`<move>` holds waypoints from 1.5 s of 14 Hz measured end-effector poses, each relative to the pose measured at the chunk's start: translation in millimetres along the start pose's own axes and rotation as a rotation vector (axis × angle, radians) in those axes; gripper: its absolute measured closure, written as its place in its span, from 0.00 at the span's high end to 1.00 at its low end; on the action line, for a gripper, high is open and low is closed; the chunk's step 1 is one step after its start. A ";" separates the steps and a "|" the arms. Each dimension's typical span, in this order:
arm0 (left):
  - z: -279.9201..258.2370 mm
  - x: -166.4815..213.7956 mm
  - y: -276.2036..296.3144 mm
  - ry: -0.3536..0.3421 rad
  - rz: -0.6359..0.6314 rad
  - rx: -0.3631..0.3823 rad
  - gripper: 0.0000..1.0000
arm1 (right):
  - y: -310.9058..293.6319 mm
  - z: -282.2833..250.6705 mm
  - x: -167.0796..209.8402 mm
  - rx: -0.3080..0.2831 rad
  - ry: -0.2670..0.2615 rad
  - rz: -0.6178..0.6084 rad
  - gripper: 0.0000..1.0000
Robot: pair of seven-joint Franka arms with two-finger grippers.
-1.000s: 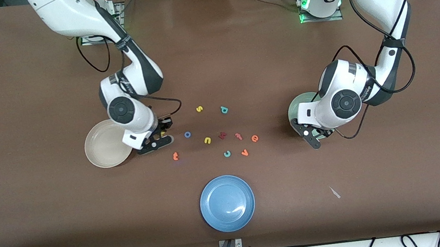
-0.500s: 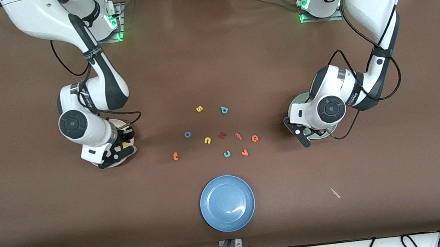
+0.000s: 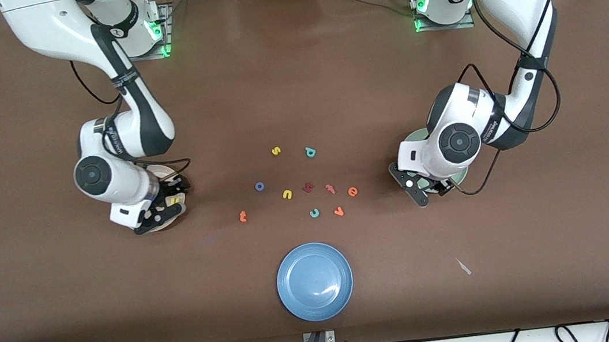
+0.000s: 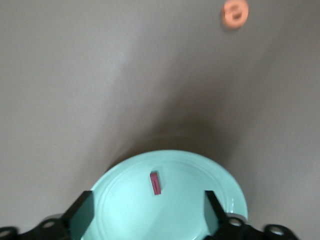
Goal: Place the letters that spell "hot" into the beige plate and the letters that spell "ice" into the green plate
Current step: 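Place the yellow h on the beige plate while the left gripper places maroon, then grasp the blue o with the right gripper while the left gripper grasps orange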
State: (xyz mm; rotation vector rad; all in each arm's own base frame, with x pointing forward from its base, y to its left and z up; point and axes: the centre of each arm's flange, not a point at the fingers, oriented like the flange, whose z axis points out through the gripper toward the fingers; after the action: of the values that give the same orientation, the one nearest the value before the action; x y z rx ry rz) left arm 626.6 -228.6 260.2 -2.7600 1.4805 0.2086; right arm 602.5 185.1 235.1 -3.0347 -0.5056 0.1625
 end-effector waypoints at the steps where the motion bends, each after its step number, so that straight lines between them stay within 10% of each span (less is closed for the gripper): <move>1: -8.2 7.7 4.9 0.015 -0.028 0.008 1.00 | -21.5 -0.4 2.4 0.012 0.003 0.038 1.00; 8: 0.7 69.3 41.0 0.107 -0.097 -0.044 0.97 | -94.7 -3.9 12.6 0.055 0.030 0.148 1.00; 10: 13.8 89.2 51.2 0.166 -0.093 -0.039 0.78 | -113.8 1.2 19.8 0.062 0.041 0.196 1.00; 13: 38.1 107.0 61.1 0.238 -0.091 -0.030 0.75 | -143.7 13.8 30.6 0.062 0.048 0.258 1.00; 21: 68.4 117.0 79.2 0.226 -0.069 -0.046 0.70 | -184.3 46.2 54.4 0.063 0.049 0.408 0.98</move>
State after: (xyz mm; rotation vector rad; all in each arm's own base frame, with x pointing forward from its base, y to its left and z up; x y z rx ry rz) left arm 617.0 -365.1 183.3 -2.9487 1.4368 -0.0737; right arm 589.5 378.9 198.3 -3.0292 0.1260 0.1179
